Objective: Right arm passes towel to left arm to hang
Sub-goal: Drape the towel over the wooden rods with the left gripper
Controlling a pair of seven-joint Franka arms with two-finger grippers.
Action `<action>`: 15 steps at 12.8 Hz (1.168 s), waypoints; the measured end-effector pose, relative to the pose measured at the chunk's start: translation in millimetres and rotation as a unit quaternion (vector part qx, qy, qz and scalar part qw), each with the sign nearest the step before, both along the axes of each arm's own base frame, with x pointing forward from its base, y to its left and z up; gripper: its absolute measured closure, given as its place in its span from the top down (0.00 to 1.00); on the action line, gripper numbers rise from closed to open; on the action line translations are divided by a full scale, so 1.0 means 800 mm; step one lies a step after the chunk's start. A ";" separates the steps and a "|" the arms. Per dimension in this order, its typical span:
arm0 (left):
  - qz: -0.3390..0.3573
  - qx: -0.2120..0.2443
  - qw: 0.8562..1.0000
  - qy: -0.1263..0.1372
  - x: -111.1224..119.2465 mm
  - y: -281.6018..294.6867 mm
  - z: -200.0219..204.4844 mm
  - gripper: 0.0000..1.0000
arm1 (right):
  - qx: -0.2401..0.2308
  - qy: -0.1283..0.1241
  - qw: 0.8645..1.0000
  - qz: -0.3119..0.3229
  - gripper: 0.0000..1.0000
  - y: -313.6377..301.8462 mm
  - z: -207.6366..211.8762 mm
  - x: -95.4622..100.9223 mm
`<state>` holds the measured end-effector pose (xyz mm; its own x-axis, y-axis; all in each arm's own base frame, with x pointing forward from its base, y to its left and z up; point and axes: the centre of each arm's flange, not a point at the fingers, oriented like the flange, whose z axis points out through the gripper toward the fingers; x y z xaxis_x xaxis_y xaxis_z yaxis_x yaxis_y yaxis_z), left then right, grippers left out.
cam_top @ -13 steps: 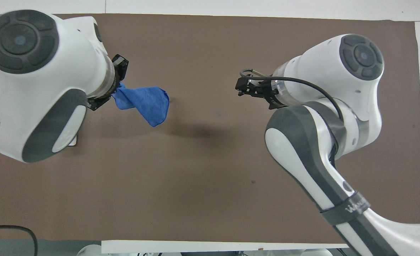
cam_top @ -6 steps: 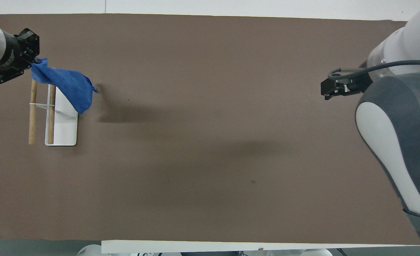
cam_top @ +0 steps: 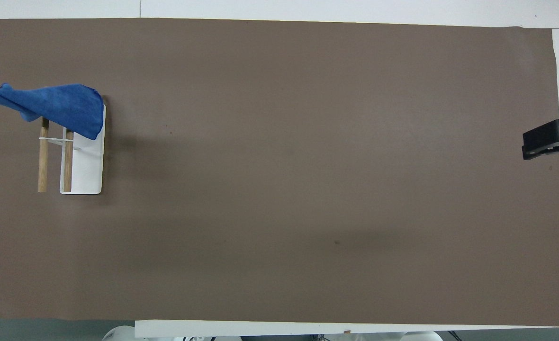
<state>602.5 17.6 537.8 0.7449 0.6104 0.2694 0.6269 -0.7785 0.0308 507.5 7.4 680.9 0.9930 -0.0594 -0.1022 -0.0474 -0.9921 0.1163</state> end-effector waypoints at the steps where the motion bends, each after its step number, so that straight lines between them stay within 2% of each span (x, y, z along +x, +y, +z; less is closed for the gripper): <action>1: -0.010 0.004 1.000 0.000 -0.006 0.014 -0.009 0.02 | -0.001 0.004 1.000 0.000 1.00 -0.001 -0.003 -0.003; 5: -0.041 0.012 0.999 0.006 -0.031 0.046 -0.048 0.02 | 0.000 0.023 1.000 -0.004 1.00 -0.025 -0.021 -0.008; 9: -0.060 0.017 0.998 0.003 -0.039 0.060 -0.071 0.02 | -0.001 0.029 1.000 -0.005 1.00 -0.025 -0.027 -0.012; 13: -0.066 0.025 0.997 -0.028 -0.038 0.100 -0.106 0.02 | -0.001 0.030 1.000 -0.004 1.00 -0.023 -0.028 -0.013; 15: -0.069 0.024 0.997 -0.032 -0.030 0.102 -0.136 0.02 | -0.001 0.030 1.000 -0.003 1.00 -0.022 -0.028 -0.013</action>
<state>578.7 99.2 429.0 0.8009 0.4893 0.3451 0.5122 -0.8584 0.0284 497.1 -10.2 658.4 0.9846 -0.0646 -0.1622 -0.0452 -0.9917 0.1206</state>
